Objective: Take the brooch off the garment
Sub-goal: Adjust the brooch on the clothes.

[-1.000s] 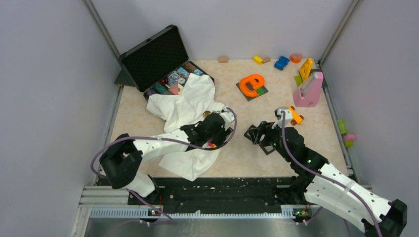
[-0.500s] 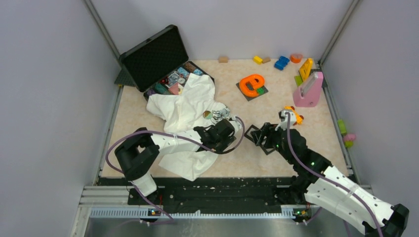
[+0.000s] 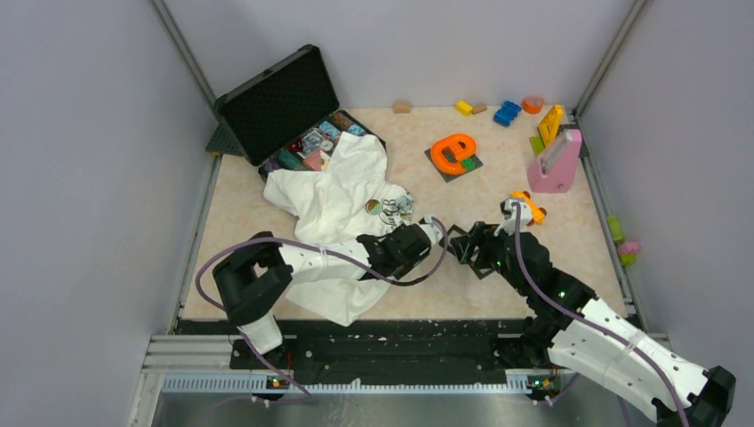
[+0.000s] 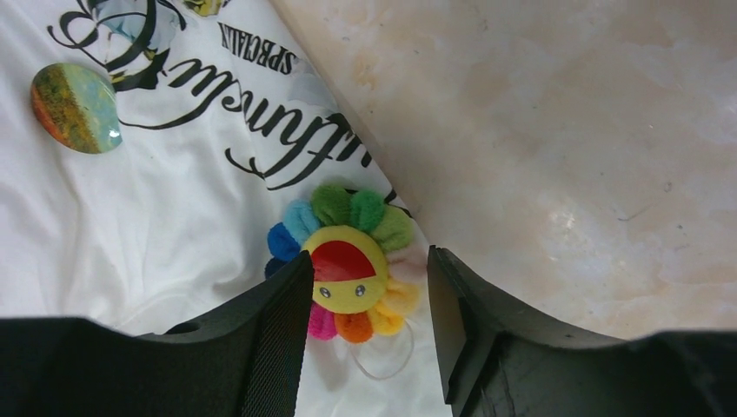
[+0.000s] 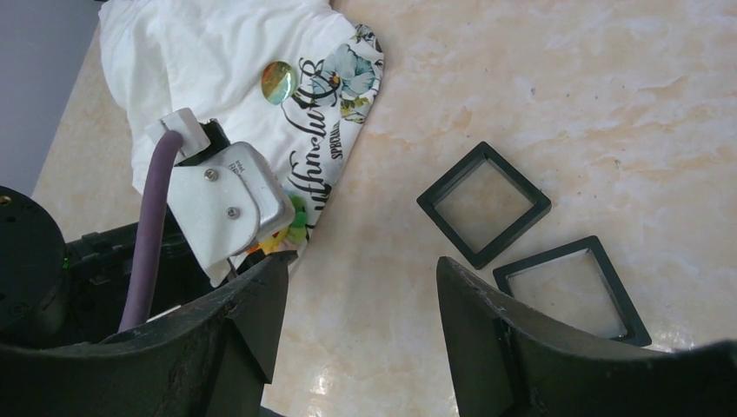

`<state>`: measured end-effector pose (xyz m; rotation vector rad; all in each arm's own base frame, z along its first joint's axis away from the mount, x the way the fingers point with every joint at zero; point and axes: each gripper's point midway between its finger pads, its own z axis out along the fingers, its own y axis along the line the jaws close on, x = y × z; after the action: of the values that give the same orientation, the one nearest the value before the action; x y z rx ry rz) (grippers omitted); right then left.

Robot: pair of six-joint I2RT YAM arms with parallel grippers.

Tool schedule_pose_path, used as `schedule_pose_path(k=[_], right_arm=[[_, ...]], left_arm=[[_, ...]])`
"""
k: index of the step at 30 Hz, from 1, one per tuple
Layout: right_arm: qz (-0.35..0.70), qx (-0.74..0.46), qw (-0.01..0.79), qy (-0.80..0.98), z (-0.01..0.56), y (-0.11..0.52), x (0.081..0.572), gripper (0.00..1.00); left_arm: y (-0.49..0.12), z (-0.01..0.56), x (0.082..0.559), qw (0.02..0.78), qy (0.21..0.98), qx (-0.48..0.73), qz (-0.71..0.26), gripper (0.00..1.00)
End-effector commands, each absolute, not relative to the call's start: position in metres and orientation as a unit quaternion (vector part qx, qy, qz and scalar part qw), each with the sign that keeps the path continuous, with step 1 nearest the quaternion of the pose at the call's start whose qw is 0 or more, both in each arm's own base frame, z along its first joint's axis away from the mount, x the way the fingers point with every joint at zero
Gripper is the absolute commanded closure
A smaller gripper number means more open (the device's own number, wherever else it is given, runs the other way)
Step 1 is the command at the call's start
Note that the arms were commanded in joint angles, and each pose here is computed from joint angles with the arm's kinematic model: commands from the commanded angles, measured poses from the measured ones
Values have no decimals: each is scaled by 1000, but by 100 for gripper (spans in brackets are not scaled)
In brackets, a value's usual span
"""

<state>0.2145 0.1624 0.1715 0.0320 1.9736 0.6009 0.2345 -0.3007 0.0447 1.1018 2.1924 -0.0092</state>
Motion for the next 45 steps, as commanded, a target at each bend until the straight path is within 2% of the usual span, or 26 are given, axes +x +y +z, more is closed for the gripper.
schedule_pose_path(k=[1, 4, 5, 10, 12, 19, 27, 28, 31, 36, 40, 45], right_arm=[[254, 18, 520, 815, 178, 162, 216, 35], [255, 19, 521, 814, 180, 161, 216, 35], [256, 18, 522, 814, 181, 161, 216, 34], [253, 19, 520, 816, 181, 160, 216, 34], [252, 19, 520, 816, 181, 160, 215, 34], [256, 22, 524, 812, 186, 160, 216, 34], [253, 21, 518, 817, 183, 159, 214, 33], [252, 21, 518, 817, 183, 159, 214, 33], [253, 23, 518, 817, 183, 159, 214, 33], [257, 21, 519, 815, 185, 160, 214, 33], [261, 8, 513, 818, 185, 167, 215, 33], [279, -57, 491, 824, 181, 192, 215, 33]], left_arm=[[-304, 54, 254, 366, 842, 395, 26, 46], [-302, 50, 256, 361, 846, 390, 39, 57], [-301, 50, 256, 362, 847, 388, 42, 58], [-308, 53, 246, 358, 845, 398, 2, 39], [-308, 55, 245, 361, 843, 399, -5, 39], [-299, 43, 249, 351, 848, 396, 27, 46], [-276, 39, 254, 347, 859, 373, 53, 42], [-273, 38, 255, 346, 860, 372, 57, 43], [-268, 44, 257, 357, 859, 362, 64, 67], [-280, 74, 259, 387, 855, 344, 10, 94], [-287, 90, 257, 401, 856, 326, -30, 100], [-269, 94, 261, 397, 873, 275, -64, 100]])
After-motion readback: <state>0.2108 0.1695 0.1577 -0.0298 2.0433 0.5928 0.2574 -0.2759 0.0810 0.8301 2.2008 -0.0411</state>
